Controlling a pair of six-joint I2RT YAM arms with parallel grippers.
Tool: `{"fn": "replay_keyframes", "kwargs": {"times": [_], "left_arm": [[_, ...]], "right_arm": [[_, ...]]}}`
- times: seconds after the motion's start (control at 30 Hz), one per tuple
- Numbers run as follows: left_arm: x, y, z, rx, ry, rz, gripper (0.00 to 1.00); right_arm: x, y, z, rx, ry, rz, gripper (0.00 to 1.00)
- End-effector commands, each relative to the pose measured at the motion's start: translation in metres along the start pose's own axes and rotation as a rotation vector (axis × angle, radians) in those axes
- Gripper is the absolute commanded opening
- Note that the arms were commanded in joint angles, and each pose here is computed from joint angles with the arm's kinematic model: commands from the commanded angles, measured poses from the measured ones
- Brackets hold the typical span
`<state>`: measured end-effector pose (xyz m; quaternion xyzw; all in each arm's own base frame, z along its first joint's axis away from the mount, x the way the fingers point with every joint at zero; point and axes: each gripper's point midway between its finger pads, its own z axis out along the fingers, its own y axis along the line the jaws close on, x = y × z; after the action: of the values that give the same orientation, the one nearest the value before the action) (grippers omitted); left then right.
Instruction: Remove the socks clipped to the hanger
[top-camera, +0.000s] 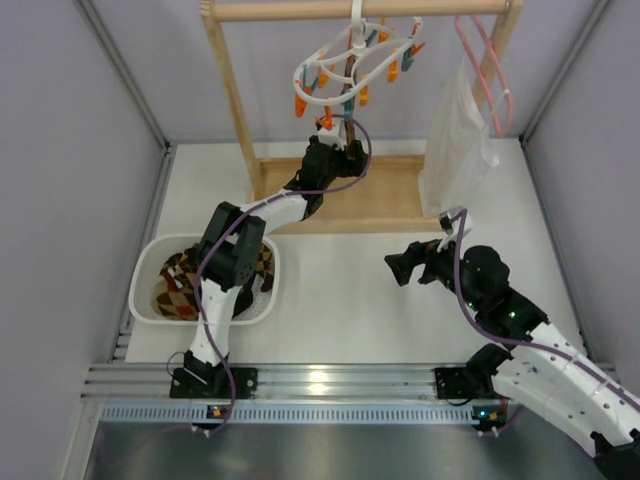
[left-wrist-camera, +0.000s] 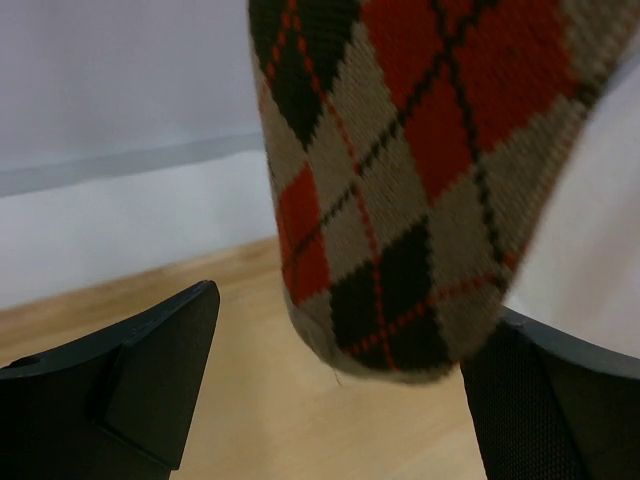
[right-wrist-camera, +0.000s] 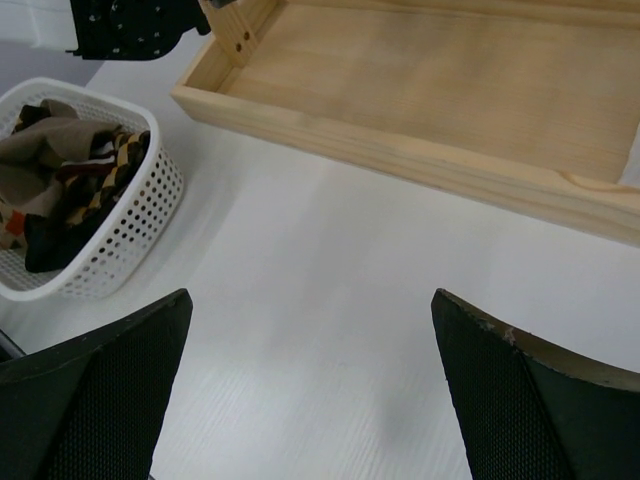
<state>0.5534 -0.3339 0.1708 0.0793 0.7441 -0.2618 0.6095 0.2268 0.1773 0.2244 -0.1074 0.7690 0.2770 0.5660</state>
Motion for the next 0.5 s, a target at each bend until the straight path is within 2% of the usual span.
{"fn": "replay_keyframes", "kwargs": {"times": [0.0,0.13,0.27,0.4,0.43,0.47], "left_arm": [[-0.058,0.012,0.019,-0.082,-0.207,0.079,0.98],[-0.059,0.021,0.032,-0.118,-0.244,0.135,0.95],[-0.073,0.015,0.031,-0.1,-0.292,0.161,0.8],[-0.082,0.013,0.024,-0.094,-0.317,0.186,0.58],[-0.084,0.012,0.022,-0.097,-0.325,0.194,0.4],[-0.093,0.012,0.016,-0.114,-0.343,0.192,0.29]], "right_arm": [[-0.004,0.004,0.003,-0.031,-0.016,-0.02,0.99],[0.003,0.004,0.006,-0.034,0.004,-0.026,0.99],[0.007,0.004,0.01,-0.037,0.016,-0.023,0.99],[0.013,0.002,0.014,-0.034,0.036,-0.022,1.0],[0.014,0.002,0.016,-0.032,0.042,-0.022,1.0],[0.016,0.002,0.016,-0.03,0.046,-0.022,0.99]]}}
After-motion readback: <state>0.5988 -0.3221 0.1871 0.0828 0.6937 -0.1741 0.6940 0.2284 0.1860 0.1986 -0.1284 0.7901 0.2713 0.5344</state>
